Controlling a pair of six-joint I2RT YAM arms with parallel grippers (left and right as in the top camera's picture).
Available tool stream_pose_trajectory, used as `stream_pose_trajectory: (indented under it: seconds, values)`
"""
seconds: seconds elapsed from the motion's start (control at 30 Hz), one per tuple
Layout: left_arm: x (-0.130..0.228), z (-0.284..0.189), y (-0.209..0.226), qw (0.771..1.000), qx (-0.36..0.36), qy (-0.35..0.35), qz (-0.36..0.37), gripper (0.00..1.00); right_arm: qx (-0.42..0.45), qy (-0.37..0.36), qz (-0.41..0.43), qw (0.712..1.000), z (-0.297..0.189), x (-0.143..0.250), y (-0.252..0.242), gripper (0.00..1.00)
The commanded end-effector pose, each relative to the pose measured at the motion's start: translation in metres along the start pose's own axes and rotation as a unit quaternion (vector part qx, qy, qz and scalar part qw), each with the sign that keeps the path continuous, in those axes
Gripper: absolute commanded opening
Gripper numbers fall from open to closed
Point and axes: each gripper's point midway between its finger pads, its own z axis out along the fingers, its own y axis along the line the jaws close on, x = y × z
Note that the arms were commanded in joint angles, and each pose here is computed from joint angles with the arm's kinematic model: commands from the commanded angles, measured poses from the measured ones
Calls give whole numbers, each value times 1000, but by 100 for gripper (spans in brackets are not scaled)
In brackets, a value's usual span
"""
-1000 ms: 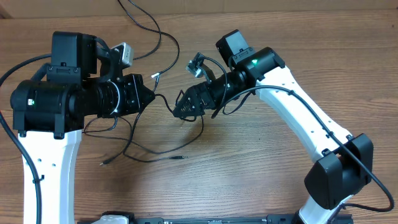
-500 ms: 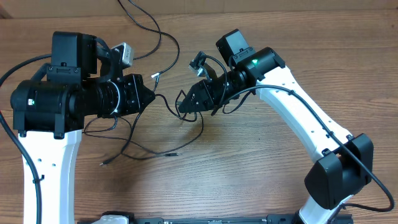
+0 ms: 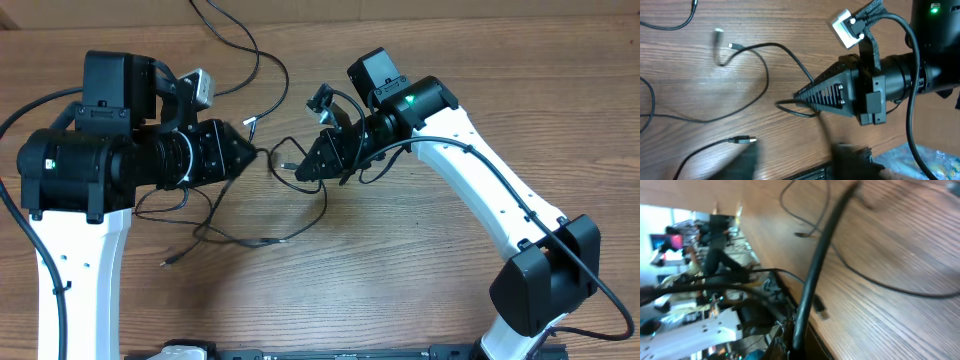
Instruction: Untangle cables
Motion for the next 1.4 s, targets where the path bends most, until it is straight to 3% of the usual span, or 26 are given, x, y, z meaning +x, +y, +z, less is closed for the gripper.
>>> stream_pose_trajectory:
  seconds: [0.0,0.07,0.33,0.57,0.87,1.0,1.07,1.13,1.37]
  values:
    - [-1,-3,-3,1000,1,-6,11,81,64,-15,40,997,-2,-4,-24,4]
    - [-1,-3,1,1000,-9,-6,10,100,83,-23,56,995,-5,-7,-30,4]
    - [2,-4,13,999,-44,-4,3,100,147,-95,89,980,-72,-29,-34,4]
    - [1,-4,16,999,-53,-7,3,100,254,-173,143,941,-165,-30,-45,4]
    - [1,-4,16,999,-53,-7,3,100,270,-317,174,892,-292,-24,-28,4]
    - [1,-4,17,999,-54,-7,3,100,287,-380,194,858,-347,-8,-30,4]
    - [1,-4,17,999,-53,-7,3,100,310,-416,217,827,-377,2,-40,4]
    - [2,-4,17,999,-54,-5,2,100,340,-453,270,778,-408,18,-58,4]
    - [2,-4,17,999,-54,-5,2,99,433,-550,460,547,-510,114,-120,4]
